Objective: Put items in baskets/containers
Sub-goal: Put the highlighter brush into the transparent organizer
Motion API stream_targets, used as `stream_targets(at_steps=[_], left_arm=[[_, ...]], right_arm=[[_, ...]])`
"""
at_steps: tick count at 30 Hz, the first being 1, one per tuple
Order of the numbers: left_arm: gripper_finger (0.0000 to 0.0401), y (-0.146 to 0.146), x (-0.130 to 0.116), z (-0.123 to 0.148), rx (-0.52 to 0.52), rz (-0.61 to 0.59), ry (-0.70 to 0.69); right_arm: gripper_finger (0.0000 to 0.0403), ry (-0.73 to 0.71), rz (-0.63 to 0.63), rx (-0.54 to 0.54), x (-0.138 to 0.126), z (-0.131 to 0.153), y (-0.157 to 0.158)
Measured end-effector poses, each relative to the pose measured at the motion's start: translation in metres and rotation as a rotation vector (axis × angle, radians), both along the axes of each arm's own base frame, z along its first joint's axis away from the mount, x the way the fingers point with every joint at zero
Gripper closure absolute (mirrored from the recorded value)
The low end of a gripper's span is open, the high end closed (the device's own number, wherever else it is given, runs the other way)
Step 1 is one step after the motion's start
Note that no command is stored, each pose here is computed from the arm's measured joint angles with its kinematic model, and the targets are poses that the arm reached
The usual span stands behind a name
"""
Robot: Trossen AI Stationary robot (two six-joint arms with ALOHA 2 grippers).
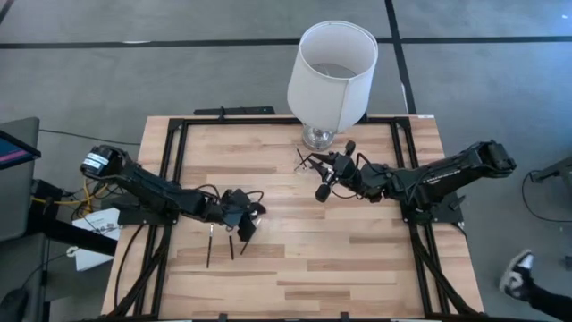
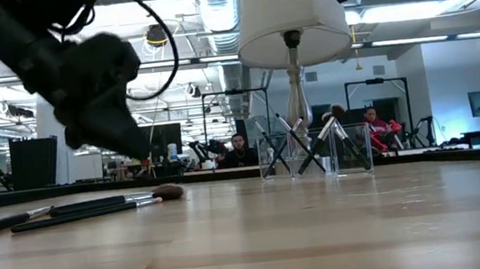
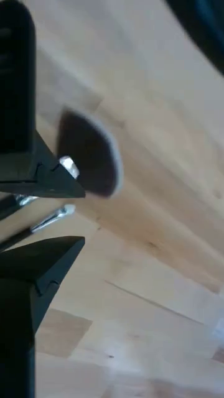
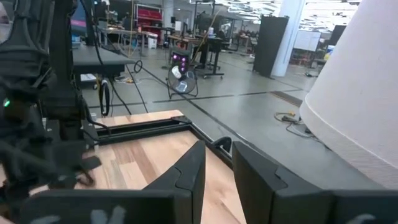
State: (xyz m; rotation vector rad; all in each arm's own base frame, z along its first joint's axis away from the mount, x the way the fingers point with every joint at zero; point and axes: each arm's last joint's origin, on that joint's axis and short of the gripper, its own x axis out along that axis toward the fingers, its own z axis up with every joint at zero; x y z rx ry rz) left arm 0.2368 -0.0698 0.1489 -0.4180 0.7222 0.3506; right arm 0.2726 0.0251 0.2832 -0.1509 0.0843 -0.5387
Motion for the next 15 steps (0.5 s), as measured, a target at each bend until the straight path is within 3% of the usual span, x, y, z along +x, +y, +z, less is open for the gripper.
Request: stream_targets(at_steps=[8, 15], left_arm=[[0.0295, -0.016, -0.003, -0.035, 0.080, 0.047, 0.107], [0.0295, -0.016, -0.006, -0.042, 0.142, 0.075, 0.117]], right_arm=[[0.0330, 0.004, 0.000, -0.001, 0.000, 0.000, 0.000], [0.0330, 0.004, 0.000, -0.001, 0.000, 0.000, 0.000]])
